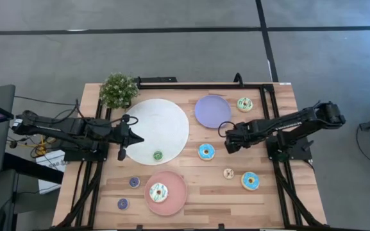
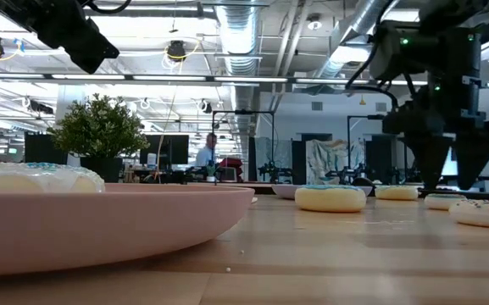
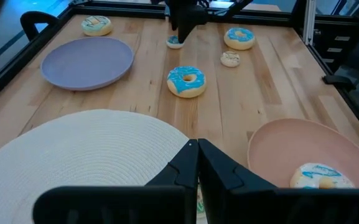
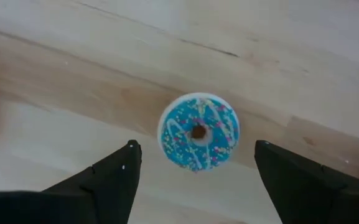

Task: Pick & Place donuts
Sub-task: Put the small blue donut on the purple plate

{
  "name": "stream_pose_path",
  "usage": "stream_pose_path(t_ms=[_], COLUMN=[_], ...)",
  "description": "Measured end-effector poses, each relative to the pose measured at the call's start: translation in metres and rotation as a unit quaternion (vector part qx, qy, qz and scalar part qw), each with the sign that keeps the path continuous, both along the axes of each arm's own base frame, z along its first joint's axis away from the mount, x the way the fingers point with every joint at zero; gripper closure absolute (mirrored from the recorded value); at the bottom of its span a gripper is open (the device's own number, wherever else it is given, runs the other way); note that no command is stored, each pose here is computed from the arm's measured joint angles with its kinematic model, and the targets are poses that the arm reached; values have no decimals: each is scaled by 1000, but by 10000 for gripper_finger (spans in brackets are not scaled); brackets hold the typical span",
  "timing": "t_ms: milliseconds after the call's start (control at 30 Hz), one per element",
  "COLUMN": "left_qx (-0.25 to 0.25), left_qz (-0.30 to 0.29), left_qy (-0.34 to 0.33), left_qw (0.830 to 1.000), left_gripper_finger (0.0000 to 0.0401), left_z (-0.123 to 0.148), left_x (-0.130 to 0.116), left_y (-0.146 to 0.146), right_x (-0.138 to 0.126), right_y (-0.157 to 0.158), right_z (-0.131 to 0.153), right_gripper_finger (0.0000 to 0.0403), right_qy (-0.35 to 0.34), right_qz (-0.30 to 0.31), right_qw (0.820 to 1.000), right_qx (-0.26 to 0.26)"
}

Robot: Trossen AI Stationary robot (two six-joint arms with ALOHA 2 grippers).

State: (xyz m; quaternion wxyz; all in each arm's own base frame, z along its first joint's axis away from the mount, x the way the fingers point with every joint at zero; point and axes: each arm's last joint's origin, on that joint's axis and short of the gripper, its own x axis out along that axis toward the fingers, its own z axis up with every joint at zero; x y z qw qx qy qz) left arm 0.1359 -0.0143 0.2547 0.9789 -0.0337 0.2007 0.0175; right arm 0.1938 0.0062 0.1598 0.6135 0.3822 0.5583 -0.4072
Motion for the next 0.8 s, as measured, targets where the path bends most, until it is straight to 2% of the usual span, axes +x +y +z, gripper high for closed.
stream_pose_path(t_ms=[267, 433, 800], left_qx=[-4, -2, -2], left_qz=[3, 13, 15], left_qy=[0, -1, 0], left_qw=[1000, 1000, 1000], left_gripper_finger=[401, 401, 401], left_z=[0, 0, 0], left_x=[0, 0, 0], left_y=[0, 1, 1], right_x=[1, -3, -2], right_y=[-12, -19, -18], right_z=[-3, -14, -21], right_gripper_finger=[102, 102, 102], right_qy=[-9, -21, -4], right_qz=[6, 0, 21], right_qw=[1000, 999, 999], right_qx=[-1, 43, 46])
